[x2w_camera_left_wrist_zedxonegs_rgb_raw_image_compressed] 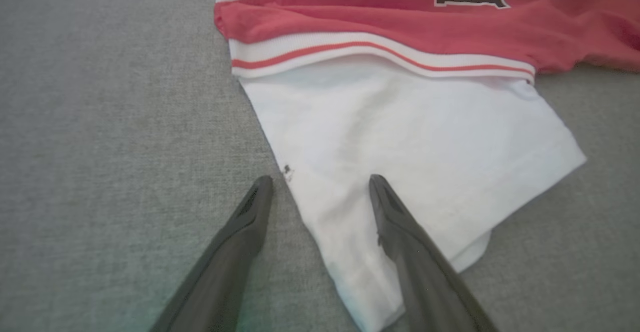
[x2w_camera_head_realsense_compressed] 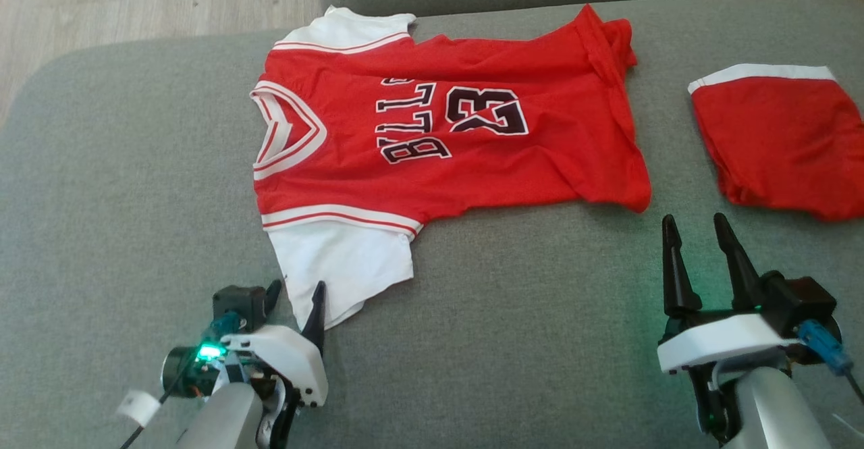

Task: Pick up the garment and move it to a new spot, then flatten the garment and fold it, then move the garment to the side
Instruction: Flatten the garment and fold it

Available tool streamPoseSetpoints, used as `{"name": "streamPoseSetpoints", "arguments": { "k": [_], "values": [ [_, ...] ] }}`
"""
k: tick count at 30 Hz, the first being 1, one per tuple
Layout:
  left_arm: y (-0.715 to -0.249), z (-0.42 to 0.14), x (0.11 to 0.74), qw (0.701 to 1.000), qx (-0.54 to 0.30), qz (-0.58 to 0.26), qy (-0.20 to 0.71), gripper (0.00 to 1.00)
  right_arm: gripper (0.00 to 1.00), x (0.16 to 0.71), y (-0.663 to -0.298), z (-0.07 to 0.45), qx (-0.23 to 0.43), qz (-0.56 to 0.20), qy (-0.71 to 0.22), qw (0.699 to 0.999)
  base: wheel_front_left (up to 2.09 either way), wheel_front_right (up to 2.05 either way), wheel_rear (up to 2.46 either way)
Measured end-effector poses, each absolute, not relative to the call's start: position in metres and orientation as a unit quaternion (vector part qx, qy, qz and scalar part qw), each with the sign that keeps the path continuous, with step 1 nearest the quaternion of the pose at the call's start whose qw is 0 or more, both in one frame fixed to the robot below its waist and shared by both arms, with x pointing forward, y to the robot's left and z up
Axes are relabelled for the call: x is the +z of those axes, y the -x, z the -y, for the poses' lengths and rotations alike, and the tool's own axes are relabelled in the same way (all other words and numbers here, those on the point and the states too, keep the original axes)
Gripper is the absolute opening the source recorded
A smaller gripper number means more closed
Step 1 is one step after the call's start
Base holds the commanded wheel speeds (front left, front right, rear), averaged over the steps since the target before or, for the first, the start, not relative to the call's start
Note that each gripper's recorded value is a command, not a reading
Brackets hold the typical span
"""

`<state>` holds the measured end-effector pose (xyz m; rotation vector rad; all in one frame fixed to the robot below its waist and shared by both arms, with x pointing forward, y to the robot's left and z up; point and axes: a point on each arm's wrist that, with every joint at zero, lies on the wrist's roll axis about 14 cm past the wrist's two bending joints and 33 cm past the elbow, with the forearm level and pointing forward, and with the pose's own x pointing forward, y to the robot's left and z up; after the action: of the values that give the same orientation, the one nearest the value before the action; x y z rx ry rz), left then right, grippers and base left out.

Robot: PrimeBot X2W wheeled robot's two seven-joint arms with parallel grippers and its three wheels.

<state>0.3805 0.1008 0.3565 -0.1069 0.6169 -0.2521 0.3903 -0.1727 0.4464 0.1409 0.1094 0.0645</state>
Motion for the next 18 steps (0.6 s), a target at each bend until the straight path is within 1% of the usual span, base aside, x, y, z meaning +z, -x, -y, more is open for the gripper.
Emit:
{"name": "streamPoseSetpoints", "arguments": {
  "k": [2, 3, 4, 5, 8, 10, 15, 18],
  "values": [
    [-0.379, -0.099, 0.357, 0.941, -0.127, -0.308, 0.05, 1.0, 1.0, 0.446, -0.389, 0.173, 0.031, -0.055, -0.07, 0.995, 0.0, 0.0, 0.0],
    [-0.379, -0.099, 0.357, 0.94, -0.129, -0.312, 0.049, 0.73, 1.0, 0.446, -0.389, 0.174, 0.031, -0.056, -0.071, 0.995, 0.0, 0.0, 0.0],
    [-0.378, -0.099, 0.358, 0.94, -0.13, -0.313, 0.047, 0.33, 1.0, 0.446, -0.388, 0.174, 0.03, -0.056, -0.071, 0.995, 0.0, 0.0, 0.0],
    [-0.378, -0.099, 0.358, 0.94, -0.13, -0.312, 0.047, 0.0, 1.0, 0.446, -0.388, 0.174, 0.03, -0.056, -0.071, 0.995, 0.0, 0.0, 0.0],
    [-0.379, -0.099, 0.364, 0.944, -0.128, -0.299, 0.054, 0.0, 1.0, 0.446, -0.387, 0.173, 0.031, -0.057, -0.072, 0.995, 0.0, 0.0, 0.0],
    [-0.381, -0.101, 0.372, 0.952, -0.122, -0.275, 0.059, 0.0, 1.0, 0.447, -0.387, 0.172, 0.032, -0.056, -0.072, 0.995, 0.0, 0.0, 0.0],
    [-0.401, -0.106, 0.417, 0.977, -0.11, -0.163, 0.084, 0.0, 1.0, 0.442, -0.387, 0.168, 0.037, -0.066, -0.071, 0.995, 0.0, 0.0, 0.0],
    [-0.407, -0.108, 0.44, 0.983, -0.111, -0.107, 0.095, 0.0, 1.0, 0.437, -0.387, 0.165, 0.043, -0.079, -0.068, 0.994, 0.0, 0.0, 0.0]
  ]
}}
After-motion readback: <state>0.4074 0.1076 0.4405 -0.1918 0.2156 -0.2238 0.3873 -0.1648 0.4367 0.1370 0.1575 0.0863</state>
